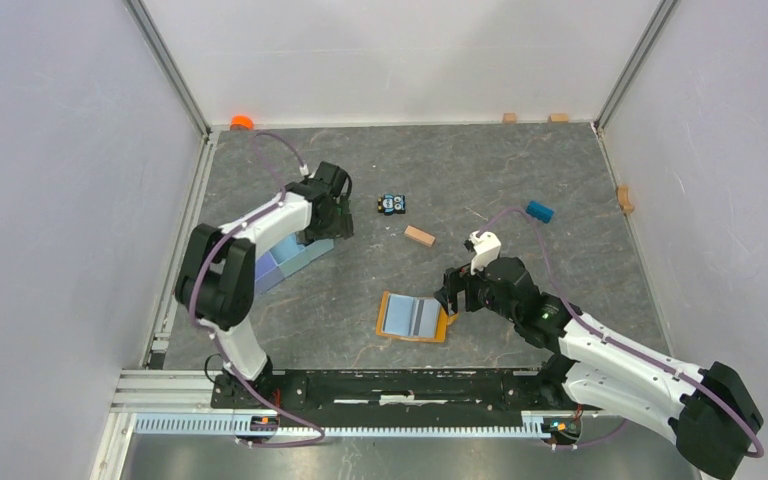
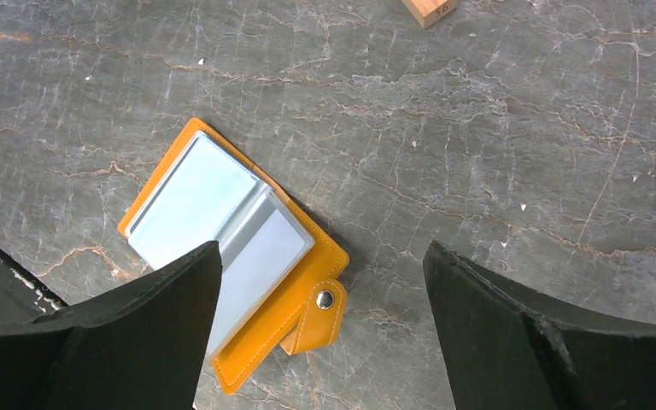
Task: Put the credit cards into the card holder
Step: Move the storage box to the center of the board.
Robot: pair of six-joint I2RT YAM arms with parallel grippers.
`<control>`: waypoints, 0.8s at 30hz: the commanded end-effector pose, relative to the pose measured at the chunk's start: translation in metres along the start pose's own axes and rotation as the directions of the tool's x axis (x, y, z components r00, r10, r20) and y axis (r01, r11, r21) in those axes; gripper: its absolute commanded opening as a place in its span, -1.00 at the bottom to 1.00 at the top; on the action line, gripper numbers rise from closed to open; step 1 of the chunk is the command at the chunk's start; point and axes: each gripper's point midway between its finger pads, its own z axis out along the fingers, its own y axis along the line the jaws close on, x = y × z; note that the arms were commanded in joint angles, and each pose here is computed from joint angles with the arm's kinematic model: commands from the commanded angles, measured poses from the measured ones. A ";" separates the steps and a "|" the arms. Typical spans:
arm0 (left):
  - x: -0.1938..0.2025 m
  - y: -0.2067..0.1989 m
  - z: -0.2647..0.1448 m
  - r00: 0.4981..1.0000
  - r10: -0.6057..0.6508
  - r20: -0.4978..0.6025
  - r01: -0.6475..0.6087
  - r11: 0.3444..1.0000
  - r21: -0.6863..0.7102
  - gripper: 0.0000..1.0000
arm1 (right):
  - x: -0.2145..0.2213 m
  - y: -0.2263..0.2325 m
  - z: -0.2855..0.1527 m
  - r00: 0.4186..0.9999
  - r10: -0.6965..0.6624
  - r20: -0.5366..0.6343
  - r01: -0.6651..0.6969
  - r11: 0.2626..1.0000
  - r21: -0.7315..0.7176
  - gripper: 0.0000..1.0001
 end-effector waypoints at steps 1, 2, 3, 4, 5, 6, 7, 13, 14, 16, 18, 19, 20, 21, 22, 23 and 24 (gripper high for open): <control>0.026 0.019 -0.028 0.999 0.027 -0.035 -0.027 0.999 0.023 0.80 | -0.006 0.006 0.001 1.000 0.003 0.027 -0.002 0.999 -0.034 0.84; 0.033 0.023 -0.033 0.999 0.027 -0.040 -0.027 0.999 0.023 0.81 | -0.005 0.006 0.002 1.000 0.006 0.022 -0.005 0.999 -0.037 0.84; 0.037 0.027 -0.036 0.999 0.026 -0.044 -0.025 0.999 0.022 0.81 | -0.004 0.007 0.003 1.000 0.009 0.019 -0.008 0.999 -0.042 0.83; 0.044 0.032 -0.038 0.998 0.024 -0.054 -0.024 1.000 0.010 0.81 | -0.002 0.007 0.004 1.000 0.013 0.015 -0.012 0.999 -0.046 0.84; 0.049 0.036 -0.039 0.998 0.021 -0.062 -0.022 1.000 -0.001 0.80 | -0.001 0.008 0.004 1.000 0.012 0.009 -0.012 0.999 -0.053 0.84; 0.052 0.038 -0.040 0.998 0.016 -0.067 -0.016 1.000 -0.005 0.78 | 0.001 0.010 0.005 1.000 0.014 0.002 -0.014 0.998 -0.060 0.84; 0.055 0.038 -0.040 0.997 0.010 -0.072 -0.010 1.000 0.000 0.74 | 0.001 0.011 0.006 1.000 0.015 -0.002 -0.015 0.998 -0.065 0.83; 0.049 0.022 -0.041 0.998 -0.021 -0.051 0.025 0.997 0.072 0.49 | 0.009 0.012 0.006 1.000 0.019 -0.023 -0.020 0.997 -0.078 0.82; 0.046 0.019 -0.040 0.999 -0.023 -0.047 0.027 0.996 0.084 0.51 | 0.009 0.012 0.006 1.000 0.020 -0.021 -0.022 0.997 -0.080 0.82; 0.042 0.013 -0.040 0.999 -0.021 -0.046 0.026 0.994 0.104 0.54 | 0.010 0.011 0.005 1.000 0.022 -0.021 -0.023 0.997 -0.078 0.82; 0.038 0.005 -0.040 0.999 -0.010 -0.043 0.015 0.992 0.121 0.54 | 0.011 0.011 0.005 0.999 0.026 -0.020 -0.028 0.997 -0.077 0.82; 0.037 0.001 -0.039 0.999 -0.002 -0.042 0.007 0.992 0.127 0.54 | 0.011 0.011 0.005 0.999 0.026 -0.020 -0.028 0.997 -0.076 0.82; 0.035 -0.004 -0.040 0.999 0.010 -0.035 -0.005 0.991 0.137 0.53 | 0.011 0.011 0.005 0.999 0.028 -0.020 -0.029 0.996 -0.079 0.82; 0.033 -0.008 -0.040 0.999 0.018 -0.032 -0.013 0.989 0.145 0.52 | 0.011 0.011 0.005 0.999 0.027 -0.020 -0.029 0.997 -0.078 0.82; 0.031 -0.011 -0.041 0.999 0.022 -0.029 -0.017 0.988 0.152 0.52 | 0.011 0.011 0.005 0.999 0.029 -0.020 -0.030 0.997 -0.078 0.82; 0.029 -0.014 -0.042 0.999 0.024 -0.025 -0.019 0.987 0.158 0.51 | 0.011 0.011 0.005 0.999 0.030 -0.021 -0.031 0.996 -0.078 0.82; 0.029 -0.015 -0.042 0.999 0.024 -0.023 -0.020 0.987 0.160 0.49 | 0.011 0.011 0.005 0.999 0.030 -0.020 -0.032 0.996 -0.079 0.82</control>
